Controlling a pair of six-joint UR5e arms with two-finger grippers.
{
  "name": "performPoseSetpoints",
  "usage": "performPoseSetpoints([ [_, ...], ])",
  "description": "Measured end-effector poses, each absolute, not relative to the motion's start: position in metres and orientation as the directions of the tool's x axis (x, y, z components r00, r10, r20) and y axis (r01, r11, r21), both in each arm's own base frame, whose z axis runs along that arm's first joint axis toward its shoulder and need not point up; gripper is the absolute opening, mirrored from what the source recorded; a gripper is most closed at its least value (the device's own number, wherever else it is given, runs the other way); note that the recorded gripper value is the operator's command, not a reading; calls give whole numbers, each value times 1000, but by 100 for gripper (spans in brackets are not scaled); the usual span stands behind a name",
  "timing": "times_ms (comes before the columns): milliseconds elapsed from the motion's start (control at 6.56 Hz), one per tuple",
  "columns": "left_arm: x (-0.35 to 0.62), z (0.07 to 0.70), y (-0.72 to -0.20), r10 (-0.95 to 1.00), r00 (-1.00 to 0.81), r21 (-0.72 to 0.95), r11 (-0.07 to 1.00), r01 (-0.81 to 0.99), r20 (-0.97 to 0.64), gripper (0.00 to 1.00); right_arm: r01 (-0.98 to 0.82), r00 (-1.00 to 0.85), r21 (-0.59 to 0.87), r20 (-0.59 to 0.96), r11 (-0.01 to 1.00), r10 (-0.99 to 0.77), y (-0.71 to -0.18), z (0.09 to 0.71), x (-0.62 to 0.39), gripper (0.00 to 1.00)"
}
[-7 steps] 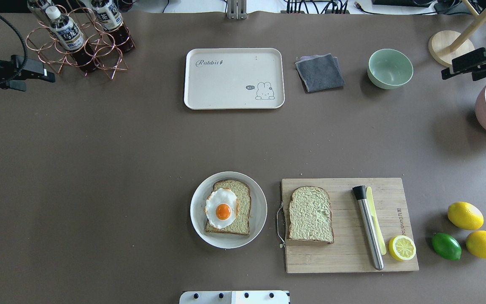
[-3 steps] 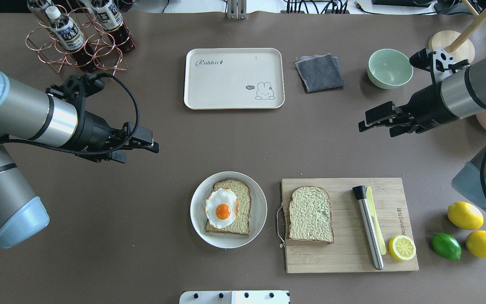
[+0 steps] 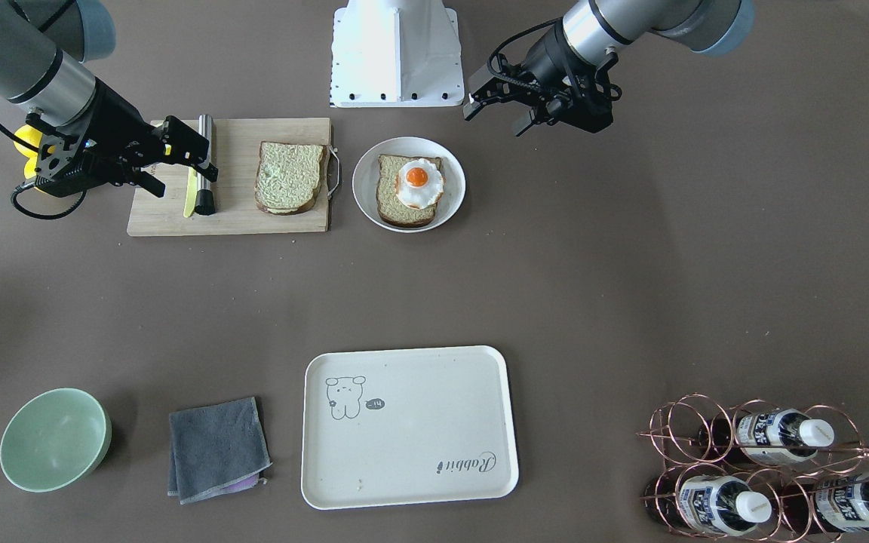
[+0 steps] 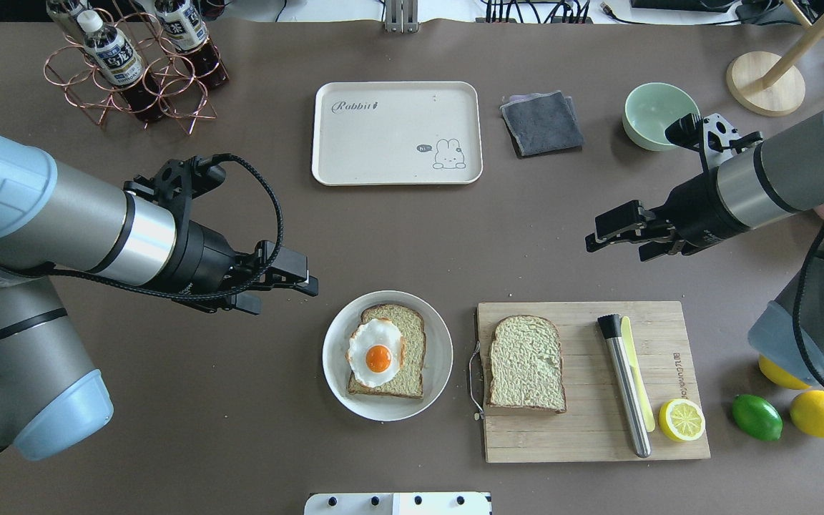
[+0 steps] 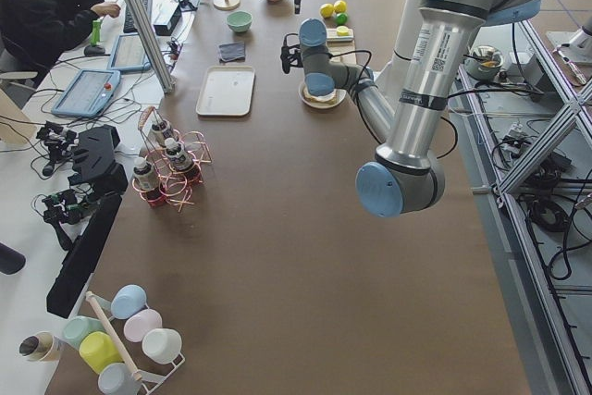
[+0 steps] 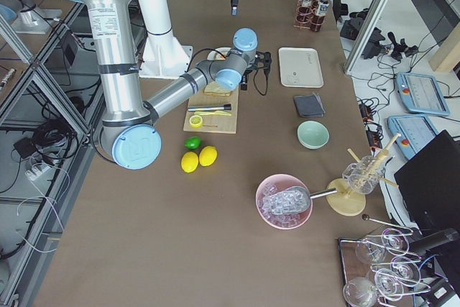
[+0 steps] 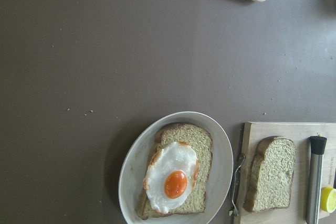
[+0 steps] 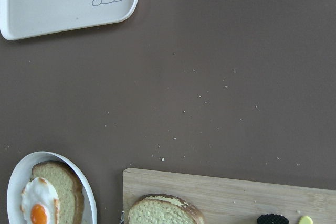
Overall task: Make sandwich and place on tray
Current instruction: 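Move the right gripper over the board's bread slice while the left nears the plate, then lower the right gripper and grasp the plain bread slice's edge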
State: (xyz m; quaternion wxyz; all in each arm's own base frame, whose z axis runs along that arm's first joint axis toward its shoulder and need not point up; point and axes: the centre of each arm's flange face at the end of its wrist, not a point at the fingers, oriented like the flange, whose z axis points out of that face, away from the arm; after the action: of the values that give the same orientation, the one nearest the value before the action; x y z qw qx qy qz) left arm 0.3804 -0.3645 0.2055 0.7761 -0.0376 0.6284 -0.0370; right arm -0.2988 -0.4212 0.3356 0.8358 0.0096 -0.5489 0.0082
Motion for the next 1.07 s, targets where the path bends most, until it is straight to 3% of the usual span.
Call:
performPoseSetpoints([
  [1067,387,188,-365,-134,184,-133,991,18,-974,98,65,473,90,874,994,-110,-337,350,-405,100],
])
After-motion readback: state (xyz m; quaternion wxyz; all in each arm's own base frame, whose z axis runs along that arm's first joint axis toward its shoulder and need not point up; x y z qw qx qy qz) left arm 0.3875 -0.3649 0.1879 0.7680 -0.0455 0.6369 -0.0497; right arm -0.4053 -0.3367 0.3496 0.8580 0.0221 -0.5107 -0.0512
